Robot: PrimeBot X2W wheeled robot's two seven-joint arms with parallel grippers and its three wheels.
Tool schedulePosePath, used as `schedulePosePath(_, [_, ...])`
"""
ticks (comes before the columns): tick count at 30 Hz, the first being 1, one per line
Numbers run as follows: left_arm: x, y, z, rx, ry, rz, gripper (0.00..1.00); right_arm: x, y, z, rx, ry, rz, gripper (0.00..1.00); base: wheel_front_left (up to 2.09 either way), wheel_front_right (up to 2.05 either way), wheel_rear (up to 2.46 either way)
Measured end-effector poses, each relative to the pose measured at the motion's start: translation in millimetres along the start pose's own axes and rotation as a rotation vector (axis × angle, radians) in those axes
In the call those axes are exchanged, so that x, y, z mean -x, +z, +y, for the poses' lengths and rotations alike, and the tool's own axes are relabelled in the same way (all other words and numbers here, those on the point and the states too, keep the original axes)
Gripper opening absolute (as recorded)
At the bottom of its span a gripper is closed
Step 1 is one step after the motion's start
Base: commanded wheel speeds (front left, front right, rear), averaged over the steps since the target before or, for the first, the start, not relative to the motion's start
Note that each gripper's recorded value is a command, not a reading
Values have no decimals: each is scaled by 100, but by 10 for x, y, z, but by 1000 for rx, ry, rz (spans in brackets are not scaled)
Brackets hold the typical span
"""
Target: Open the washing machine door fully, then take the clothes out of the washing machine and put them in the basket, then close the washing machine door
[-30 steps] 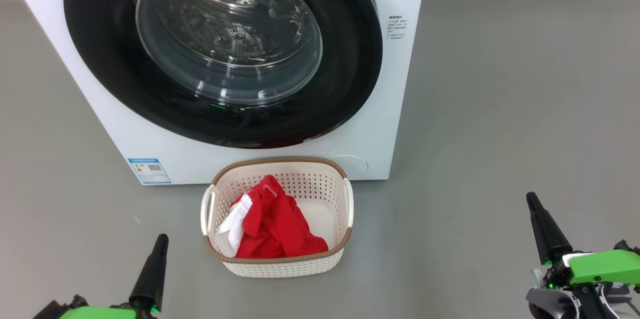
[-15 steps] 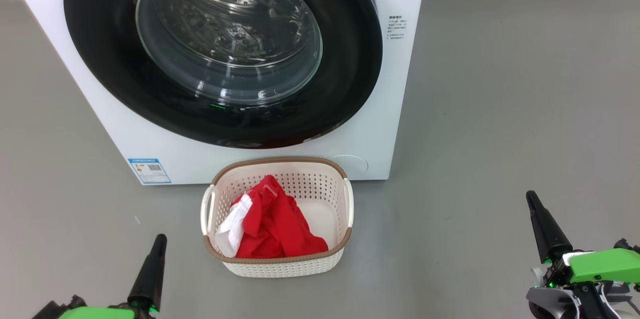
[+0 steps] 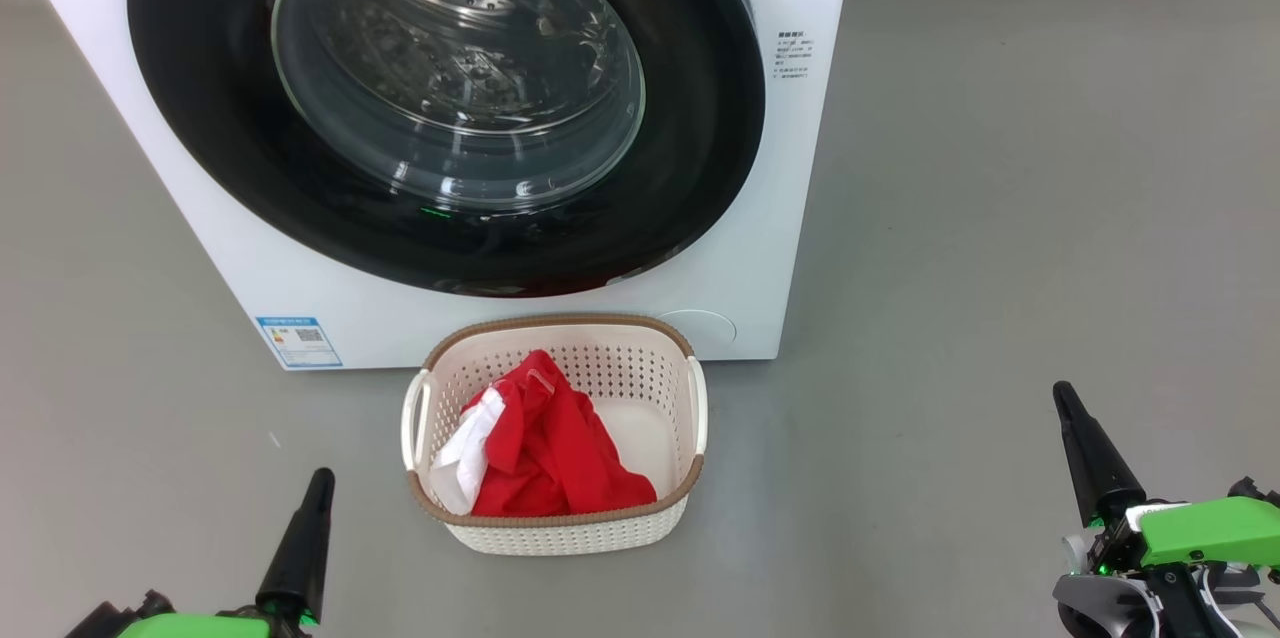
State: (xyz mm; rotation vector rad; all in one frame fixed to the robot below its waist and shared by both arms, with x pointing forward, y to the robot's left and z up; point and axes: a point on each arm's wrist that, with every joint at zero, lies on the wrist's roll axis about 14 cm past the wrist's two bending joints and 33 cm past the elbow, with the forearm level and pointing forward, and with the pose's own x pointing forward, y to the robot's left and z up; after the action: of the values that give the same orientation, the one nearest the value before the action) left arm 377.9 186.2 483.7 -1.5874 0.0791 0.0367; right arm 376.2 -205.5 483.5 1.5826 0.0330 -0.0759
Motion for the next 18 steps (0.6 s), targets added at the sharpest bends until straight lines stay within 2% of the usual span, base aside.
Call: schedulePosePath(18, [1, 14, 1, 3, 0, -5, 0, 0, -1, 0, -1, 0, 2, 0, 0, 0, 0])
